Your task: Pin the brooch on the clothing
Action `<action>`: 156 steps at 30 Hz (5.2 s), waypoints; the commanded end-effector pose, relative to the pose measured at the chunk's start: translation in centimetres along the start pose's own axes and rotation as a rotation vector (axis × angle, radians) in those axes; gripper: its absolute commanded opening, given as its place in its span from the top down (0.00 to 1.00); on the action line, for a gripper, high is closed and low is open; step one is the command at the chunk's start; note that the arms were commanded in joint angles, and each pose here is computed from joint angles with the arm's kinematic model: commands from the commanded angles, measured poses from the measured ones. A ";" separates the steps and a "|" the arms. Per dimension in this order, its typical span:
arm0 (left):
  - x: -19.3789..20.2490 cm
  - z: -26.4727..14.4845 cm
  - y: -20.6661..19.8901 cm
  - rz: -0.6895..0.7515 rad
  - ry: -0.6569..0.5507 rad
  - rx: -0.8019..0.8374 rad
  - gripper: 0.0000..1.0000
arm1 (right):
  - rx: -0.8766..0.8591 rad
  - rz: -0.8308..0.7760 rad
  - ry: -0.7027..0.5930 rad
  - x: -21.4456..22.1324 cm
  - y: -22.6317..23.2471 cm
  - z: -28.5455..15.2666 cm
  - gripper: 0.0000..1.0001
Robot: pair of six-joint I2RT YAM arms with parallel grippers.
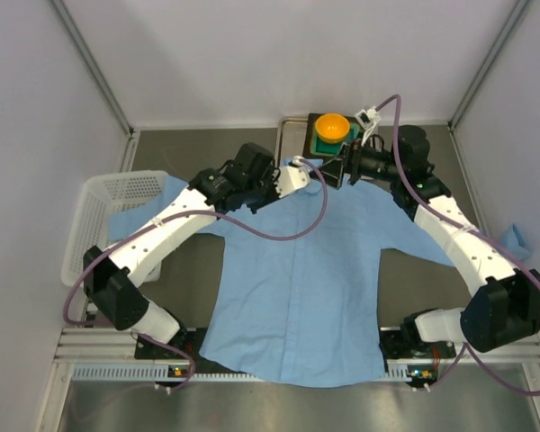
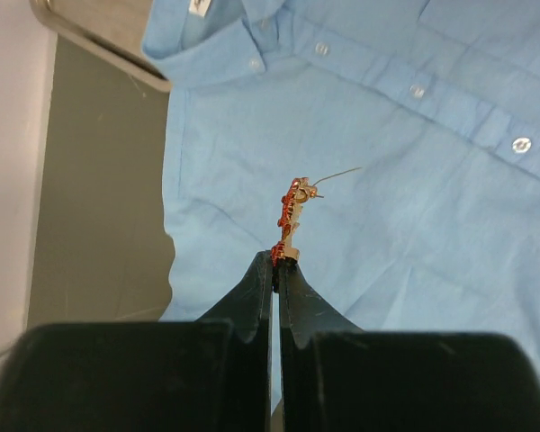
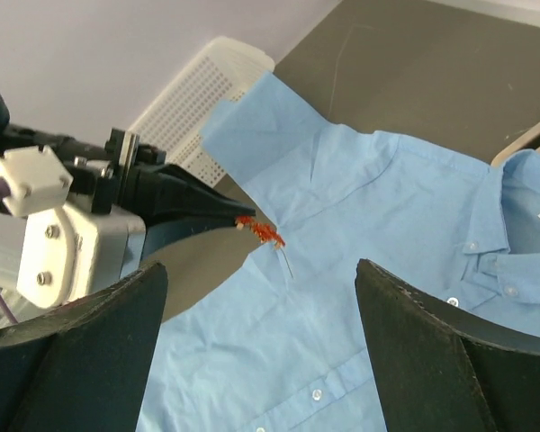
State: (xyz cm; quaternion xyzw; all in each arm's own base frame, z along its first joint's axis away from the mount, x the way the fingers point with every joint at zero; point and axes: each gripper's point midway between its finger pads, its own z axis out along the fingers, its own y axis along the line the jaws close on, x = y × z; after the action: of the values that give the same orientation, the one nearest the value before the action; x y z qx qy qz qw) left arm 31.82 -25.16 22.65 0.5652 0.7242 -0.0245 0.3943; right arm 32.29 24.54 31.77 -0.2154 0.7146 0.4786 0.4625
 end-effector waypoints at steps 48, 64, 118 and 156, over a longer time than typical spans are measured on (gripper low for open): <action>-7.1 -9.3 -5.7 -0.400 -0.306 0.744 1.00 | -0.373 -0.355 0.228 7.2 8.6 0.5 0.58; -6.6 -9.0 -5.9 -0.375 -0.296 0.748 1.00 | -0.413 -0.345 0.221 6.7 9.7 0.0 0.59; -9.1 -9.8 -7.7 -0.386 -0.384 0.814 1.00 | -0.316 -0.164 0.219 6.4 9.6 3.2 1.00; -3.0 -3.9 -2.6 -0.693 -0.310 0.683 1.00 | -0.262 -0.190 0.224 4.2 5.6 1.2 0.31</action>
State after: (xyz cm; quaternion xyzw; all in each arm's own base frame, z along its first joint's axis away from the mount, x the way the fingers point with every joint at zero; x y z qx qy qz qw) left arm 26.27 -26.47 25.63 0.3952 0.7582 -0.4596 0.2401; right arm 26.87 28.35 30.68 -0.3667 0.6835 0.4863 0.4023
